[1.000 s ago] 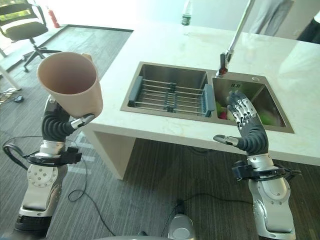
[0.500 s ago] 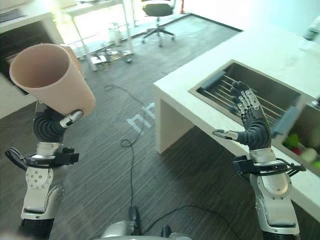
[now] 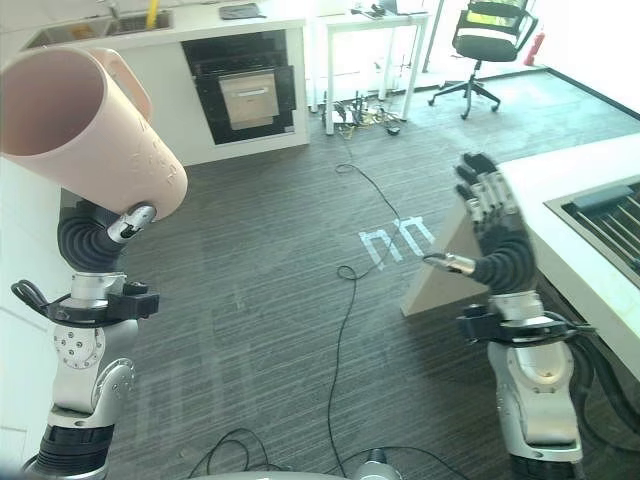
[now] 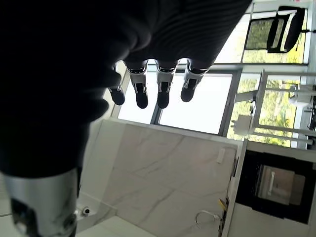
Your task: Place the dishes in the dishwasher.
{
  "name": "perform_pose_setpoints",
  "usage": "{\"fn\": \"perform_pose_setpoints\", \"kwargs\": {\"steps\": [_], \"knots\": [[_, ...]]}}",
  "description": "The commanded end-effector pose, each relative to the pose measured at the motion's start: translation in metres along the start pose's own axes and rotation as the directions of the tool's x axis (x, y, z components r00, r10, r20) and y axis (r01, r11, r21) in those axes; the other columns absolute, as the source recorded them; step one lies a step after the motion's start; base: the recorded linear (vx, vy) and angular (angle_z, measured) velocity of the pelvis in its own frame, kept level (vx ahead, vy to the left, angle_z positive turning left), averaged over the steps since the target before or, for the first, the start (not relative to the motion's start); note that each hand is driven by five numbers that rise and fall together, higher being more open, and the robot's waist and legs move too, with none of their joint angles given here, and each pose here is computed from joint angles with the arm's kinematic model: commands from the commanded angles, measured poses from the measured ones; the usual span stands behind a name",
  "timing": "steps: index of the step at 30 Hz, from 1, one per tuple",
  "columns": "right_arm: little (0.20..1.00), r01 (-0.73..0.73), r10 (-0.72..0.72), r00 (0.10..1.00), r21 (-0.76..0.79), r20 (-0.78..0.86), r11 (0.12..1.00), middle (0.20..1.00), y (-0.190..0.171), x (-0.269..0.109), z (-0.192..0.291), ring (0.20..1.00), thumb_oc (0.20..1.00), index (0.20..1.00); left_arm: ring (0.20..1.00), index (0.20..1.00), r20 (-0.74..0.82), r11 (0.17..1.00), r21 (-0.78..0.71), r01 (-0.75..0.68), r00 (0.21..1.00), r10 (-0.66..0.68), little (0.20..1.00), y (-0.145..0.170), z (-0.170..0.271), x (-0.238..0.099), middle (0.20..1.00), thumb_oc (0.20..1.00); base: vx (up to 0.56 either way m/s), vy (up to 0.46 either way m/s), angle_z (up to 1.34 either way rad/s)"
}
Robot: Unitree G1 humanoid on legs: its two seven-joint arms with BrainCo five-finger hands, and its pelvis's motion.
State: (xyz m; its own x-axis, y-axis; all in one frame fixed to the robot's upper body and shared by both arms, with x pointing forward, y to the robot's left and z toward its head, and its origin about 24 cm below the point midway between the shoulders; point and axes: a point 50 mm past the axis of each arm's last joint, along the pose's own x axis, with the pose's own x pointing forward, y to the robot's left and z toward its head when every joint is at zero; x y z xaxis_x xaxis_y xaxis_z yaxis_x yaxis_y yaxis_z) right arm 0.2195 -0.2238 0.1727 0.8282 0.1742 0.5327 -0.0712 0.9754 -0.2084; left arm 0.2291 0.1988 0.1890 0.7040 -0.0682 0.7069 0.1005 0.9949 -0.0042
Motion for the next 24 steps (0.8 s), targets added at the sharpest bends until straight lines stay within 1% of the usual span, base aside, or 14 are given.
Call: {"fn": "perform_pose_setpoints", "kwargs": {"steps": [1, 5, 9, 15, 21, 24], "knots": [[1.0, 0.016, -0.012, 0.996, -0.039, 0.091, 0.999, 1.0, -0.007, 0.004, 0.015, 1.0, 1.0, 1.0, 0.2, 0.2, 0.093, 1.0, 0.003, 0.015, 0.996, -0.016, 0.2, 0.006, 0.014, 0.008, 0.2, 0.2, 0.08, 0.157, 0.46], [1.0, 0.063, -0.058, 0.997, -0.098, 0.058, 0.993, 1.0, -0.021, -0.007, 0.013, 1.0, 1.0, 1.0, 0.2, 0.2, 0.095, 0.998, -0.052, 0.03, 0.995, -0.025, 0.2, 0.0, 0.008, 0.013, 0.2, 0.2, 0.08, -0.033, 1.11], [1.0, 0.045, -0.04, 0.998, -0.101, 0.054, 0.994, 1.0, -0.024, -0.006, 0.016, 1.0, 1.0, 1.0, 0.2, 0.2, 0.076, 0.999, -0.052, -0.018, 0.997, 0.022, 0.2, 0.002, 0.008, 0.008, 0.2, 0.2, 0.08, -0.129, 0.76], [1.0, 0.017, -0.013, 0.999, -0.115, 0.03, 0.993, 1.0, -0.016, -0.002, 0.016, 1.0, 1.0, 1.0, 0.2, 0.2, 0.048, 0.999, -0.032, -0.031, 0.998, 0.032, 0.2, 0.009, 0.013, -0.001, 0.2, 0.2, 0.08, -0.132, 0.09], [1.0, -0.005, 0.008, 0.999, -0.088, 0.04, 0.996, 1.0, -0.01, 0.0, 0.016, 1.0, 1.0, 1.0, 0.2, 0.2, 0.044, 0.999, -0.014, -0.042, 0.998, 0.042, 0.2, 0.014, 0.015, -0.004, 0.2, 0.2, 0.03, -0.129, 0.13], [1.0, -0.042, 0.044, 0.998, -0.073, 0.034, 0.996, 1.0, -0.007, -0.002, 0.016, 1.0, 1.0, 1.0, 0.2, 0.2, 0.031, 0.999, -0.013, -0.051, 0.998, 0.052, 0.2, 0.017, 0.015, -0.007, 0.2, 0.2, 0.05, -0.142, 0.07]]}}
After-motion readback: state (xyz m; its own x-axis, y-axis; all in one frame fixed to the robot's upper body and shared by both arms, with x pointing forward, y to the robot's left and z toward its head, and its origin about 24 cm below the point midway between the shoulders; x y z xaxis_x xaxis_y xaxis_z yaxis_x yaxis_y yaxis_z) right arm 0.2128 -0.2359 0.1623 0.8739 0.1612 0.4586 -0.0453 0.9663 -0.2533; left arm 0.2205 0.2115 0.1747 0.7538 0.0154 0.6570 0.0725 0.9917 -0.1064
